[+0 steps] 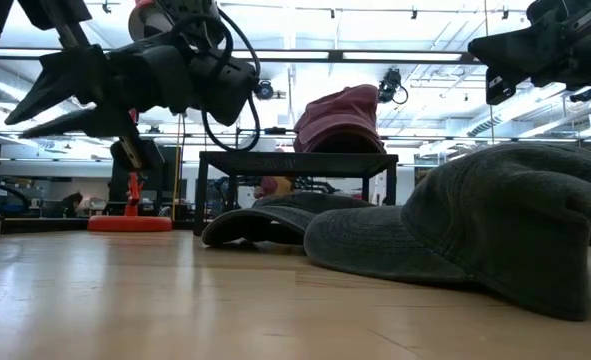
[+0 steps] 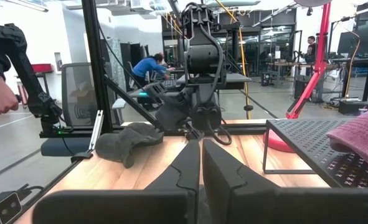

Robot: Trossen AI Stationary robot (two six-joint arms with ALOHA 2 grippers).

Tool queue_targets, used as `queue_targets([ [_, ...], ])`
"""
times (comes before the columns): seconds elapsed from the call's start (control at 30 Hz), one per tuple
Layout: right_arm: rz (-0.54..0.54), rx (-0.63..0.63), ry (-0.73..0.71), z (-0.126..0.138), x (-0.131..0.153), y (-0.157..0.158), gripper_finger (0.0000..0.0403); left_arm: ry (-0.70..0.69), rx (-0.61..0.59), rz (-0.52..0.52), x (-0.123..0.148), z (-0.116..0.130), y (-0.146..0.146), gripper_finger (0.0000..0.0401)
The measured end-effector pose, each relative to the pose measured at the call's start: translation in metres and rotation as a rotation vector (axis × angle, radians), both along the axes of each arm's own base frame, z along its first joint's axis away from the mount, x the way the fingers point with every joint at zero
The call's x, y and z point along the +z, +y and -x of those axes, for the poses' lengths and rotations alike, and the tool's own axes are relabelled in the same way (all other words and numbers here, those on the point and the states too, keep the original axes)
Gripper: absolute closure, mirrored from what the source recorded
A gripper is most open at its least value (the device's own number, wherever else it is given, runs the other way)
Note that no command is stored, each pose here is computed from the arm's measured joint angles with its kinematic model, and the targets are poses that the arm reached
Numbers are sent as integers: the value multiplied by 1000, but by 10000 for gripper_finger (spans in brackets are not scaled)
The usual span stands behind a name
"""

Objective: Pick & Place hat
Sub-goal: Put the bottom left black cap on the shelf

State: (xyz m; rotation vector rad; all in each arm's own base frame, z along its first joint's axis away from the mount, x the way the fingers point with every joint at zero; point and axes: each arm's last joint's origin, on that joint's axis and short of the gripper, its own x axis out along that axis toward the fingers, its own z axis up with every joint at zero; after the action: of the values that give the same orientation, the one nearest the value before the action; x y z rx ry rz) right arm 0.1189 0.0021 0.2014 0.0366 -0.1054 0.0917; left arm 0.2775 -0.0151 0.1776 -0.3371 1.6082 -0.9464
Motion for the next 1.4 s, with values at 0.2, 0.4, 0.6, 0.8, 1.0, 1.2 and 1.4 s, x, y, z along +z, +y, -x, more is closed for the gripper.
queue_targets([
  [0.2,0,0,0,0,0,0,380,-5,-9,-19,-1,0,0,252],
  [0.4,0,0,0,0,0,0,380,2,-20,-22,-1,0,-5,163],
  [0.6,0,0,0,0,0,0,380,21,-23,-31,-1,1,-11,132],
  [0.8,0,0,0,0,0,0,380,25,-31,-40,-1,1,-14,138],
  [1.0,0,0,0,0,0,0,380,39,-34,-87,-2,2,-13,141],
  [1.2,0,0,0,0,0,0,380,38,-45,-96,-2,2,-15,142],
  [1.4,0,0,0,0,0,0,380,-37,-47,-113,10,4,-14,142],
])
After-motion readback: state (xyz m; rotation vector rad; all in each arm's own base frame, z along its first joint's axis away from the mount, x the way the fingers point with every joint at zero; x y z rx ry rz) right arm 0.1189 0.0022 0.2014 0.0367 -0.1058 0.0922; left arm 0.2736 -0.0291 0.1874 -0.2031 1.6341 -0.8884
